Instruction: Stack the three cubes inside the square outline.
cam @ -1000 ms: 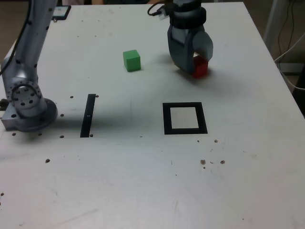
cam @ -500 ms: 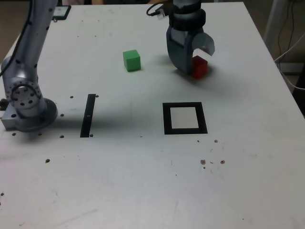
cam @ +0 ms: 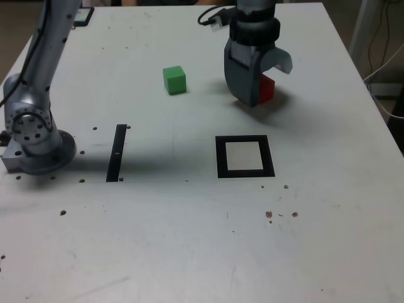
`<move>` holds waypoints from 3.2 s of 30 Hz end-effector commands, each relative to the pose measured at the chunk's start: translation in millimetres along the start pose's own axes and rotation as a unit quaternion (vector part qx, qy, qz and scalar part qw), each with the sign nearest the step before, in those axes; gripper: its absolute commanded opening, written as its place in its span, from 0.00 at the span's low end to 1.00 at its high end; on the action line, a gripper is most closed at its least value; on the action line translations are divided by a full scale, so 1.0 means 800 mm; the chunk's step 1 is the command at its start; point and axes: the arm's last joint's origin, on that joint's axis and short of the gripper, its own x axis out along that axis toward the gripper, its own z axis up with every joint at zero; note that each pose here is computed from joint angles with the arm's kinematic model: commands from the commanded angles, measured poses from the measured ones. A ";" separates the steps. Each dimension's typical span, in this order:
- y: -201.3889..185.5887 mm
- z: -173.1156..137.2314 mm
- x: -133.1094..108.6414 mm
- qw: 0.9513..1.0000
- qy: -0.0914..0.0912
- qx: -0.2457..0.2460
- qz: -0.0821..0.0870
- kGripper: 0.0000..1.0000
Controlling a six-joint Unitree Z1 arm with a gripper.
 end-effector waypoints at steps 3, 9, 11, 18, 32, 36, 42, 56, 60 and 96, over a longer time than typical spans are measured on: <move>0.002 0.005 0.005 1.000 0.006 -0.006 0.002 0.85; 0.006 0.010 0.006 1.000 0.014 -0.012 0.002 0.74; 0.005 0.012 0.007 1.000 0.019 -0.012 -0.001 0.68; 0.001 0.015 0.010 1.000 0.021 -0.010 -0.010 0.54; 0.006 0.019 -0.001 1.000 -0.027 -0.013 0.000 0.14; 0.002 0.006 -0.011 0.999 -0.039 -0.008 0.010 0.07; -0.018 -0.022 -0.029 0.998 -0.057 0.006 0.026 0.05; -0.088 -0.106 -0.051 0.983 -0.035 0.178 0.032 0.07; -0.100 -0.128 -0.051 0.971 -0.001 0.234 0.043 0.07; -0.144 -0.156 -0.007 0.950 -0.001 0.312 0.000 0.07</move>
